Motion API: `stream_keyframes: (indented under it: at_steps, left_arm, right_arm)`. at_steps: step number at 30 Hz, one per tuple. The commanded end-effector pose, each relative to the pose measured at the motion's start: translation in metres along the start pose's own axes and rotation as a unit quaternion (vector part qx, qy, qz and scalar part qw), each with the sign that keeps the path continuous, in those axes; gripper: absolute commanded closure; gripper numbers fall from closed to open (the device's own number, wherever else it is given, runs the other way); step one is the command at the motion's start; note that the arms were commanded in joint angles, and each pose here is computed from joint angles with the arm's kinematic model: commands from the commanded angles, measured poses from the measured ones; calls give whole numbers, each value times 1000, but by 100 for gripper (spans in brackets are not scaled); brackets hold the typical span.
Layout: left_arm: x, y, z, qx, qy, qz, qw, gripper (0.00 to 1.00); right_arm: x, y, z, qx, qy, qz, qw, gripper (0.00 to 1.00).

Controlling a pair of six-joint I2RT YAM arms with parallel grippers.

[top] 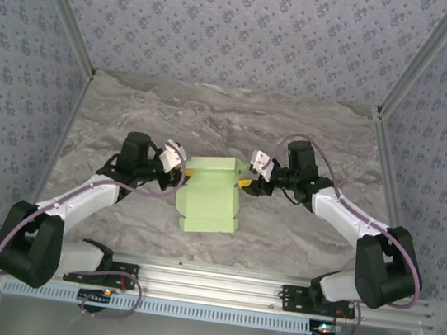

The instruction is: Fold the paper box

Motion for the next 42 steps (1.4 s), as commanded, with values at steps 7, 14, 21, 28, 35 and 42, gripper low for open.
stream_keyframes:
  at_steps: [7,14,21,28,35,42]
  left_arm:
    - [1,4,-1,0,-6,-17,1000,70]
    - [0,6,6,23,14,-21,999,70]
    - [-4,12,13,59,39,-46,996,71]
    - [-16,7,7,52,41,-37,997,71]
    - [-28,13,0,72,56,-48,995,71]
    - [-31,10,2,125,67,-49,989,73]
  right_arm:
    - [-14,4,-3,23,-21,-4,1000,53]
    - [-21,4,-7,30,-58,-2,998,57]
    - [-37,8,-27,1,-164,-5,987,57]
    - [-44,14,-50,-35,-296,-4,954,62]
    - [-48,0,-62,-71,-396,14,915,65]
    - [-52,-9,-73,-91,-431,17,897,70]
Point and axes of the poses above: each hand's point on the last joint's axis, 136 mm out from that joint toward the fingers, its own x axis back along the fingers, its own z axis along the line the jaws close on, y = z × x, the point moved 1 cm from there along x, back along the fingers, and after that the axes turned 6 degrees about x, right-handed, at the moved point
